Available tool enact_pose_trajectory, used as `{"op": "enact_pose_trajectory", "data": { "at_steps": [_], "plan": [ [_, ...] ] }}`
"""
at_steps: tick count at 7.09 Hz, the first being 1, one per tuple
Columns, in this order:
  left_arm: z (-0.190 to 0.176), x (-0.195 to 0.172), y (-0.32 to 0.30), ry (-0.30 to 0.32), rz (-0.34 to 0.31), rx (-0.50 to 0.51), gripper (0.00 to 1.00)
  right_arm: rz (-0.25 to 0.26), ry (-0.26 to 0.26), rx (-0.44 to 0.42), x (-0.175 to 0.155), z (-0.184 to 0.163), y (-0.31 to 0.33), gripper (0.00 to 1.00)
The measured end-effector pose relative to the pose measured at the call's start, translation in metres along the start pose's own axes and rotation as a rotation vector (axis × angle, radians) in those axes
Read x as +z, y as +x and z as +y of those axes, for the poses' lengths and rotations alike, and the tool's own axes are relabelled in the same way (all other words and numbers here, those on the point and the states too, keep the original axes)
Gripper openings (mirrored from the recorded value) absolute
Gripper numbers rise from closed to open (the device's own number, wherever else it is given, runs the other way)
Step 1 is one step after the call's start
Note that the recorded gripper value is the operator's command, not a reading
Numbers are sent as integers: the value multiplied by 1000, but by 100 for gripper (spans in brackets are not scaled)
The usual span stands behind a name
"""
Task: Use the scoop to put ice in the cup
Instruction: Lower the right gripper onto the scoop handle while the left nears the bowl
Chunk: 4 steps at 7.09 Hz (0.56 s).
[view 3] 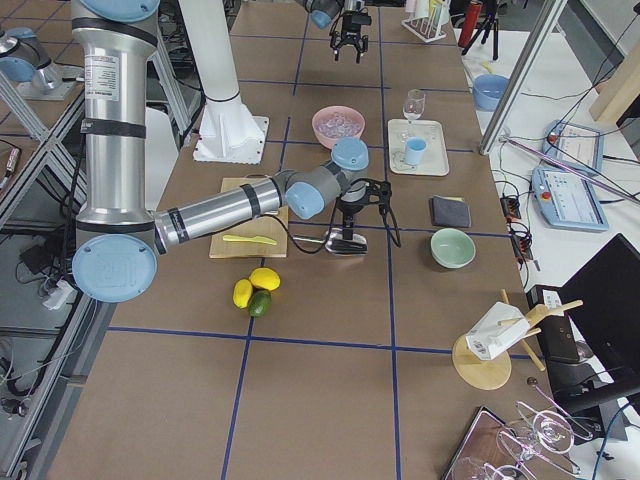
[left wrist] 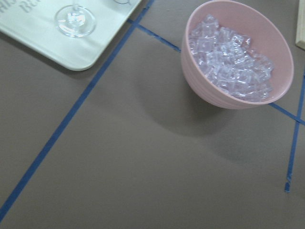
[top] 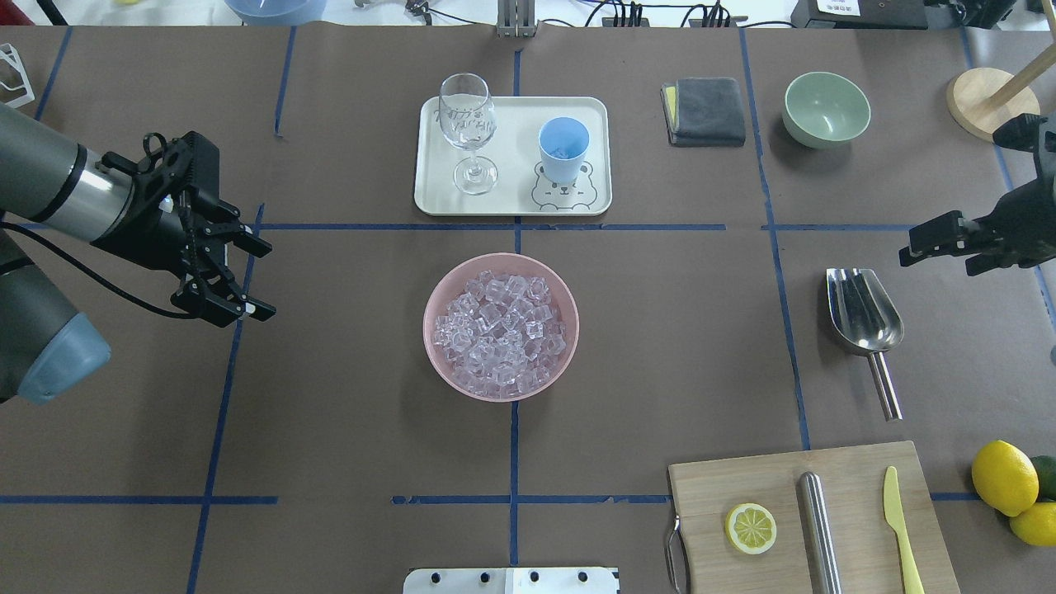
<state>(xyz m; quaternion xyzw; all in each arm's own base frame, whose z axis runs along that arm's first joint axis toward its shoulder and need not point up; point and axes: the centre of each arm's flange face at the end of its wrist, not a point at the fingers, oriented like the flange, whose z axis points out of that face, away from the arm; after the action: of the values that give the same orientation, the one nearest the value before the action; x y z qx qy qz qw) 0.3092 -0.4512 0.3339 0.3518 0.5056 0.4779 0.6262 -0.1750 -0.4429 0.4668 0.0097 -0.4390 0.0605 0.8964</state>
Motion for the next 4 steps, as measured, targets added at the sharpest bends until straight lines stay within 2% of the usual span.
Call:
{"op": "enact_pose_trajectory", "data": {
  "at_steps": [2,4],
  "plan": [
    [6,9,0,45,-11,168,100,41,-21,51,29,40,-30,100],
    [14,19,-7,54,-12,210,100,106,-29,53,64,73,-46,100]
  ]
}}
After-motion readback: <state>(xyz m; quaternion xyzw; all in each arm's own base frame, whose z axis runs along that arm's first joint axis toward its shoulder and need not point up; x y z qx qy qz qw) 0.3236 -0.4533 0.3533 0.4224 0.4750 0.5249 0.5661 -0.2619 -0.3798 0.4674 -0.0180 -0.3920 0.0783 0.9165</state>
